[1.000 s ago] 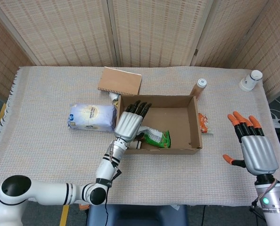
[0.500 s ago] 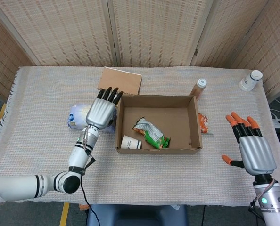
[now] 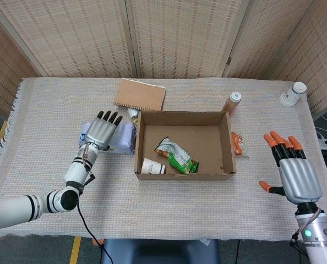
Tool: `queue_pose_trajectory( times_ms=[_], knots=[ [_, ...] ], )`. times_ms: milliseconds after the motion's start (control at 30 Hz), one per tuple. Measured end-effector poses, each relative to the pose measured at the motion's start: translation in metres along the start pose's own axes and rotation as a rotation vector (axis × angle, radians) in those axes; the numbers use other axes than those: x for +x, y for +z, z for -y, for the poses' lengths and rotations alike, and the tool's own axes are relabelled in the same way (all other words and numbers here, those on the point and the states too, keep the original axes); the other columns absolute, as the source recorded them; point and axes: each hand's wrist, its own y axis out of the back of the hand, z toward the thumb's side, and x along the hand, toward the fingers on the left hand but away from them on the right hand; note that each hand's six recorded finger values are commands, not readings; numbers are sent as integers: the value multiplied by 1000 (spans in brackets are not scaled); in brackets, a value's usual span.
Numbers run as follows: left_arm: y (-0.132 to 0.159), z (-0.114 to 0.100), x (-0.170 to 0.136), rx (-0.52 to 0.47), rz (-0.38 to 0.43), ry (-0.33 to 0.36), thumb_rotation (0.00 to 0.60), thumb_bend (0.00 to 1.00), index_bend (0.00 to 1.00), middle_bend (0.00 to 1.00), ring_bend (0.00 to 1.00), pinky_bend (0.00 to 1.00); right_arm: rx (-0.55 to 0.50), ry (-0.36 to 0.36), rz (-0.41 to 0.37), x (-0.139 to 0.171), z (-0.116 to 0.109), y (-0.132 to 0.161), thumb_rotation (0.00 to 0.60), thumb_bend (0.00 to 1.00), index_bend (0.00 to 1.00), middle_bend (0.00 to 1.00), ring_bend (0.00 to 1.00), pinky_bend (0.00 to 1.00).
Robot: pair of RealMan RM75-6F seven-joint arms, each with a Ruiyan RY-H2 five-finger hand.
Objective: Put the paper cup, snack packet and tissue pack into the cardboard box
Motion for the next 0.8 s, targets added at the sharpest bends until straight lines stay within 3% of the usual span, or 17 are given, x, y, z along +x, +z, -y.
queue_pose_trajectory(
  times_ms=[333, 800],
  knots=[
    [-7, 12, 16, -66, -38, -89, 600, 190, 0, 0, 0, 100, 9, 5, 18, -4, 3, -5, 600, 74, 44, 0, 0, 0],
    [-22, 38, 26, -72, -91, -167, 600, 190, 0, 0, 1, 138, 15, 18, 39, -8, 8, -10, 600, 74, 44, 0, 0, 0]
  ],
)
